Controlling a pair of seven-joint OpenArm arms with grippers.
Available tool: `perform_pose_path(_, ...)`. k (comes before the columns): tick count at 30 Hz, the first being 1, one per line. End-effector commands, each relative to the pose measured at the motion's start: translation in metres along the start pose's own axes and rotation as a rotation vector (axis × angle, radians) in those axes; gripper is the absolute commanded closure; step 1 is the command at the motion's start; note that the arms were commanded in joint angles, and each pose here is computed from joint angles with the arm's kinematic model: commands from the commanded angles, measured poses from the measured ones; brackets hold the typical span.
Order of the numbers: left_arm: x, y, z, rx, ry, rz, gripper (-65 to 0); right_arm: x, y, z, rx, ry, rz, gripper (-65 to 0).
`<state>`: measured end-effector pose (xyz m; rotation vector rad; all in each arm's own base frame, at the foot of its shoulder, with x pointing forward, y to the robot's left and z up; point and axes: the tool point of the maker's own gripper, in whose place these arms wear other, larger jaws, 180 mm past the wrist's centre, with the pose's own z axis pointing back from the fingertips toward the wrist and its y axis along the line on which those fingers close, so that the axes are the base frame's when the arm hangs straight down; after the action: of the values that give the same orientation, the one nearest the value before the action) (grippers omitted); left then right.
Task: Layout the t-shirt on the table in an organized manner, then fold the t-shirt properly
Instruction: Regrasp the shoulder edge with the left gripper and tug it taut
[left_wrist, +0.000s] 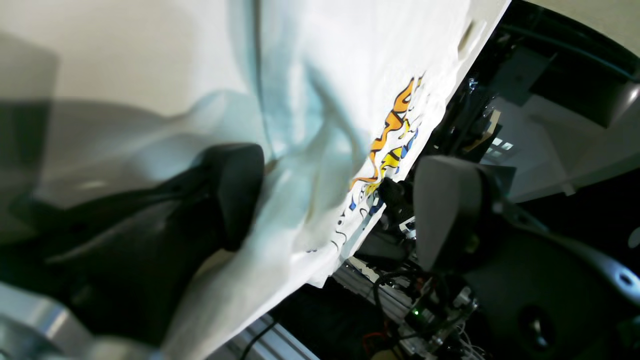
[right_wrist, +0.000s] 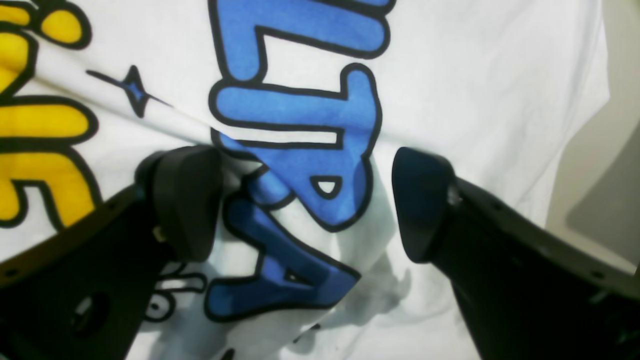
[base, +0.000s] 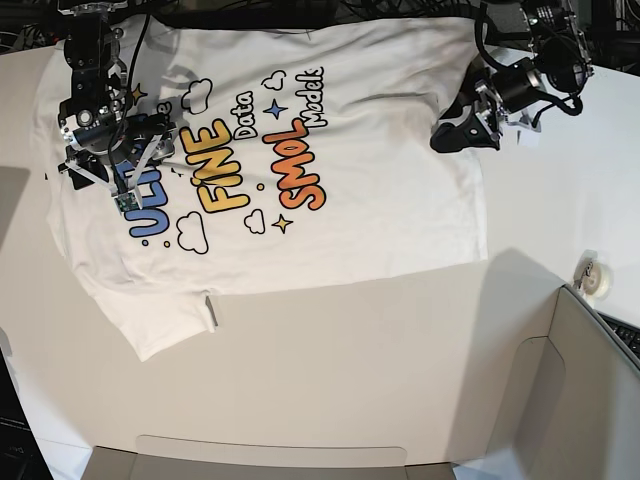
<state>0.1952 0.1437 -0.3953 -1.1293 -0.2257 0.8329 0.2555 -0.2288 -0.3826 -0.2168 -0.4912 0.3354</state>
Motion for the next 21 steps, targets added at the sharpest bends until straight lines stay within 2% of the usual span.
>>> perform_pose_path(1, 0.005, -0.005, -0.006, -0.005, -0.013, -0.019, -48.7, -0.003, 0.0, 0.0, 0.002, 0.018, 0.007, -52.2)
perform_pose_path(14, -0.009, -0.031, -0.033, -0.102, 0.045, -0.013, -48.7, -0.003, 0.0, 0.0, 0.002, 0.018, 0.007, -52.2)
perform_pose_path(21, -0.043, -0.032, -0.058, -0.087, 0.177, -0.035, -48.7, -0.003, -0.001, 0.001, 0.001, 0.019, 0.011, -52.2)
